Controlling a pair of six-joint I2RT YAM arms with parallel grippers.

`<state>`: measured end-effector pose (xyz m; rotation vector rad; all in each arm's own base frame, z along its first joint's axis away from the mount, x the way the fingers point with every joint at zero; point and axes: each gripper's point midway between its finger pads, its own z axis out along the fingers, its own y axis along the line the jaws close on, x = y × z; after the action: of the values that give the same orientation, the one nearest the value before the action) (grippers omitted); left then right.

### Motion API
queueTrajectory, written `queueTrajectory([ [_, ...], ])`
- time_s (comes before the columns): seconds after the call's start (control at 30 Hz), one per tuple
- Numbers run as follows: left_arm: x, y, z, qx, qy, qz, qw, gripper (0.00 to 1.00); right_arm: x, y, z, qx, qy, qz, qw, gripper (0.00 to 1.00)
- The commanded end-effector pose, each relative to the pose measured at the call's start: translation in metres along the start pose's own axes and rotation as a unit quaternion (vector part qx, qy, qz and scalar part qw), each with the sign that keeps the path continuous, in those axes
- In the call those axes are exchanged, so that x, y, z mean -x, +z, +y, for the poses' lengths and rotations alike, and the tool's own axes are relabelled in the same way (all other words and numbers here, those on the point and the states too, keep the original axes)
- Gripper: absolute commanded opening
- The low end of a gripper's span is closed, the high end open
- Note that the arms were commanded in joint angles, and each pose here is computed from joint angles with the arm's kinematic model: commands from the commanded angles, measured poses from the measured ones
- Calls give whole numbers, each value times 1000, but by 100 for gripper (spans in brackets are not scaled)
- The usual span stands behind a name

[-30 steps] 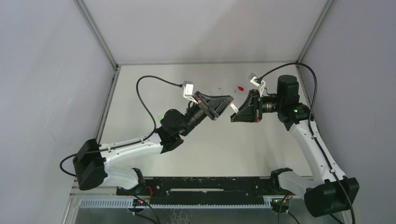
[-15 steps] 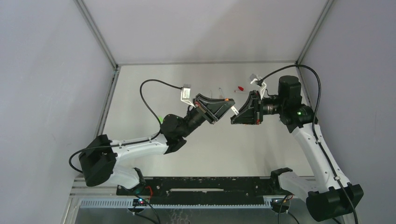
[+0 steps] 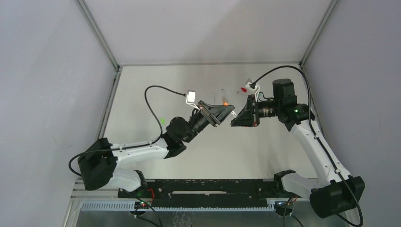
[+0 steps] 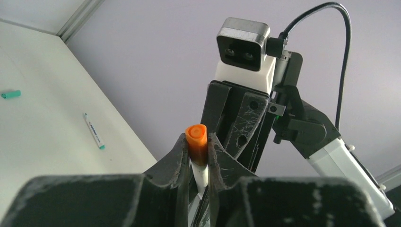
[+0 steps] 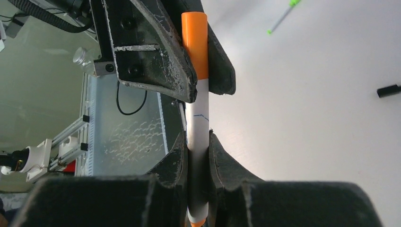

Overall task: Insert the pens into the pen caps
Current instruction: Press the pen cap onto the pen.

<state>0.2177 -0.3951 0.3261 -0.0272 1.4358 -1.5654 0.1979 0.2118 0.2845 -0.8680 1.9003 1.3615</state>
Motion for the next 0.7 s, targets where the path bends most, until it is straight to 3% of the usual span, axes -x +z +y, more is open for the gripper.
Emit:
queueTrajectory([
  [0.0,-135,-76,15,-12,23,292,956,10,65,-10,-8,-30,-148,-95,984,0],
  [0.37,-121,-82,14,-21,37,280,959,47,53,-11,6,13,-156,-97,983,0],
  [0.67,-83,-94,-3,-67,92,223,968,51,36,-13,21,60,-194,-84,976,0],
])
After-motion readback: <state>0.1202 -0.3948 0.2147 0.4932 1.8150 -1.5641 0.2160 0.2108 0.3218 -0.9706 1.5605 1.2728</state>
